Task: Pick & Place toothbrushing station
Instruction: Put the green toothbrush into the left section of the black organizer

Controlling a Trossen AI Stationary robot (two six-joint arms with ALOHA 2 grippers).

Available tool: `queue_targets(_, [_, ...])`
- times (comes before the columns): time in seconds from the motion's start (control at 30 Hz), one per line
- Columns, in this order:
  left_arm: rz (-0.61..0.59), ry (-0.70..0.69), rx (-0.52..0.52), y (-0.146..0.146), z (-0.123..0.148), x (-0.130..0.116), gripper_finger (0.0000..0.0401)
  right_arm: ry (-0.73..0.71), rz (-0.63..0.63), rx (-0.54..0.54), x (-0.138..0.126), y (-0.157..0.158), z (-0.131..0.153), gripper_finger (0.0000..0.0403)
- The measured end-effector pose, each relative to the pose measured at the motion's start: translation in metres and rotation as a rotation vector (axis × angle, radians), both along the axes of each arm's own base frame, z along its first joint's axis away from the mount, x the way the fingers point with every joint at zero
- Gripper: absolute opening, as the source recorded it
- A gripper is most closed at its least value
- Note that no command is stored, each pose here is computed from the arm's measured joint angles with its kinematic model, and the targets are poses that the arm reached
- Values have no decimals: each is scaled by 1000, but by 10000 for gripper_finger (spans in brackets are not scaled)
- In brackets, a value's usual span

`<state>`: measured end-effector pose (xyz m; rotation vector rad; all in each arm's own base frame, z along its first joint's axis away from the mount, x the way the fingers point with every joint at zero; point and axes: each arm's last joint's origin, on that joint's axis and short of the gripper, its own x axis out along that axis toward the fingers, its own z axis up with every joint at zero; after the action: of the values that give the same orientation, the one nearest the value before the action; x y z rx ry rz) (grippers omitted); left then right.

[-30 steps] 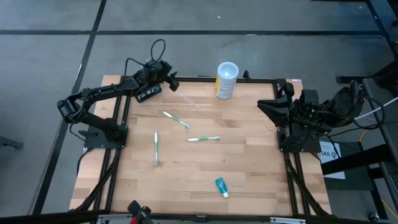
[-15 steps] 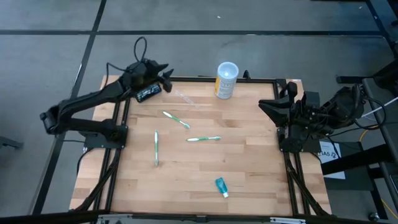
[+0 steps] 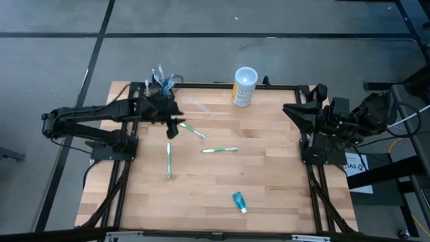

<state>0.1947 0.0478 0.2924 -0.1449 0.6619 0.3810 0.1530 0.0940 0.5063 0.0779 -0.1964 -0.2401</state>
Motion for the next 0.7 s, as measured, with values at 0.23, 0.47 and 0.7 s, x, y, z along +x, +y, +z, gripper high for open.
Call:
queue_targets(0.23, [-236, 266, -41, -24, -33, 17, 135, 16, -18, -6, 0, 0, -1, 49])
queue_targets(0.47, [-350, 255, -59, -36, -53, 49, 132, 24, -9, 41, 1, 0, -4, 49])
queue_targets(0.7, [-409, 256, -41, -43, -62, 60, 128, 161, 57, 260, 3, 3, -30, 49])
